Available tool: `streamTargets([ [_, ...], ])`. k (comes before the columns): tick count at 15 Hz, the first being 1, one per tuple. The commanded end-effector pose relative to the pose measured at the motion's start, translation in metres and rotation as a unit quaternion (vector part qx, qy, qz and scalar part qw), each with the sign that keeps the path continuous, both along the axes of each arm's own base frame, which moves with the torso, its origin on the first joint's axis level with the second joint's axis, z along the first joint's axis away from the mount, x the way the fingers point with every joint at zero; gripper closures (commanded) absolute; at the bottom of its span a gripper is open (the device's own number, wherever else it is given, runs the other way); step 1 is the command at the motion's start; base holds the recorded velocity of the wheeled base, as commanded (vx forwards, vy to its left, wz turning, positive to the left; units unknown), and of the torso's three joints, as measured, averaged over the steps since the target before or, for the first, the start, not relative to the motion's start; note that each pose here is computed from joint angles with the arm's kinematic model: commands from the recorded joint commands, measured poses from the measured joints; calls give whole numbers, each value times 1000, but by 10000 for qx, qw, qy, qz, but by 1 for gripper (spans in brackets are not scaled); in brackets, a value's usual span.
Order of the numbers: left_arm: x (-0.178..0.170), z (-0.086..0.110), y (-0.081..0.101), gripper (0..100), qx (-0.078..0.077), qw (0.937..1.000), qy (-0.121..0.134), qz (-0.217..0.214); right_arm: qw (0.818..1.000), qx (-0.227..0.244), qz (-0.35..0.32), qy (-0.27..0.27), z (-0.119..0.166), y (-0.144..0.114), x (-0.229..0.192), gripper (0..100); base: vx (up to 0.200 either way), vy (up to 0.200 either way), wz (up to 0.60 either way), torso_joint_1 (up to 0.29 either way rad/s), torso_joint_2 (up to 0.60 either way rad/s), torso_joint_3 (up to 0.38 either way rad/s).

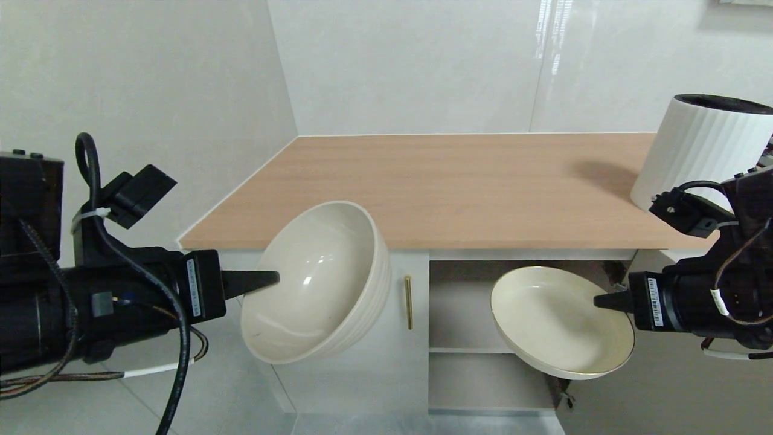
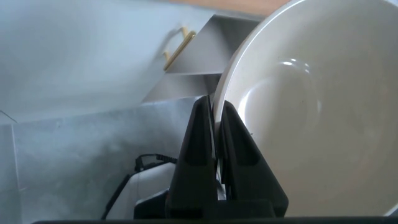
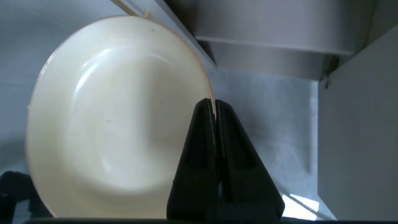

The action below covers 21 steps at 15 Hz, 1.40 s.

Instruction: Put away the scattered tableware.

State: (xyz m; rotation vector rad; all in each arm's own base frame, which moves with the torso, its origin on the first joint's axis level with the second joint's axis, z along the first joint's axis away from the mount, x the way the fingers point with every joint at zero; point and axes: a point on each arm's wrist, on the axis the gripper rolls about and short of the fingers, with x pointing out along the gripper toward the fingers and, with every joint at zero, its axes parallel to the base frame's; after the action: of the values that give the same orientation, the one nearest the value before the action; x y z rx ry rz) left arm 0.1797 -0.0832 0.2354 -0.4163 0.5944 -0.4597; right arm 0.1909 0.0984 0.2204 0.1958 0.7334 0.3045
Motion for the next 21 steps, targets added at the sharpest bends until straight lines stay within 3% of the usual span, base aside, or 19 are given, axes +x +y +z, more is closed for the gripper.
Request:
streamTargets([
  [1, 1, 0, 0, 100, 3, 10000, 7, 1, 10000, -6, 2, 12, -1, 0, 0, 100, 0, 0, 0, -198, 466, 266],
  [13, 1, -1, 0, 100, 3, 10000, 25, 4, 10000, -43, 7, 71, -4, 1, 2, 100, 0, 0, 0, -170, 452, 277],
  [21, 1, -1, -1, 100, 7, 10000, 32, 4, 9999, -84, 9, 68, -13, 4, 7, 100, 0, 0, 0, -16, 53, 34],
])
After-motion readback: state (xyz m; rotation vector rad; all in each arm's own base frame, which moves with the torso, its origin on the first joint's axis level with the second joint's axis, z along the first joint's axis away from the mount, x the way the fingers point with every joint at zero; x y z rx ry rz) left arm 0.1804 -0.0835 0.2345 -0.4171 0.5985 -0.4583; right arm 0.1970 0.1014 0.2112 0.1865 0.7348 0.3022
